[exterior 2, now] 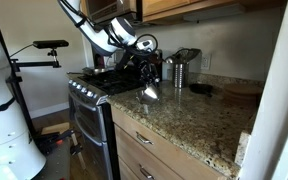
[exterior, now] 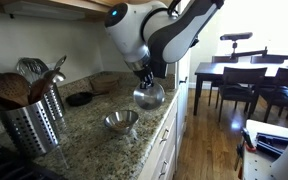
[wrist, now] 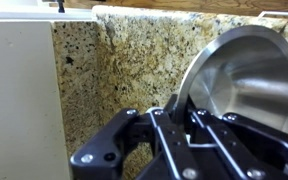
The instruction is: Pour the contents in the bowl on the right into the bowl on the left
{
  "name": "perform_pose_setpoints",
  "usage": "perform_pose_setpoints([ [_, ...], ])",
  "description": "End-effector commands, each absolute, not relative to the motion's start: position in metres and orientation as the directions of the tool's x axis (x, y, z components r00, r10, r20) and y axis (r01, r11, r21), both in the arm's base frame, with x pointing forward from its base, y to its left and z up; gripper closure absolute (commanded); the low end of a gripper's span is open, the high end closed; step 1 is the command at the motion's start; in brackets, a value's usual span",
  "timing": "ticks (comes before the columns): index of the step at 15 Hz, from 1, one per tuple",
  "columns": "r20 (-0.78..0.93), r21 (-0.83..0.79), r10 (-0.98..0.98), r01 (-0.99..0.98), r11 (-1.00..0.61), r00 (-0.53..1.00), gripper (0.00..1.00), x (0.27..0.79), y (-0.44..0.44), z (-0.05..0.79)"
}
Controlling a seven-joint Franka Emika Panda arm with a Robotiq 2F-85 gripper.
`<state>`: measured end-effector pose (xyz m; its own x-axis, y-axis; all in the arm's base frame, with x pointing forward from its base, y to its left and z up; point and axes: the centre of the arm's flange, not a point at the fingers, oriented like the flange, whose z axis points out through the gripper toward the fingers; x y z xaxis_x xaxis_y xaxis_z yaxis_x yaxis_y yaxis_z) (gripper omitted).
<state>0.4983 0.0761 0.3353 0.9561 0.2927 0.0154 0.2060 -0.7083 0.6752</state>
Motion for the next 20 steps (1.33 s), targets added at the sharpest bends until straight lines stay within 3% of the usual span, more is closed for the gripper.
perform_pose_setpoints([
  [1, 0.047, 0.618, 0.324, 0.227, -0.752, 0.945, 0.93, 0.485, 0.052, 0.346],
  [20, 0.071, 0.375, 0.359, 0.309, -0.874, 0.931, 0.94, 0.515, -0.015, 0.352],
])
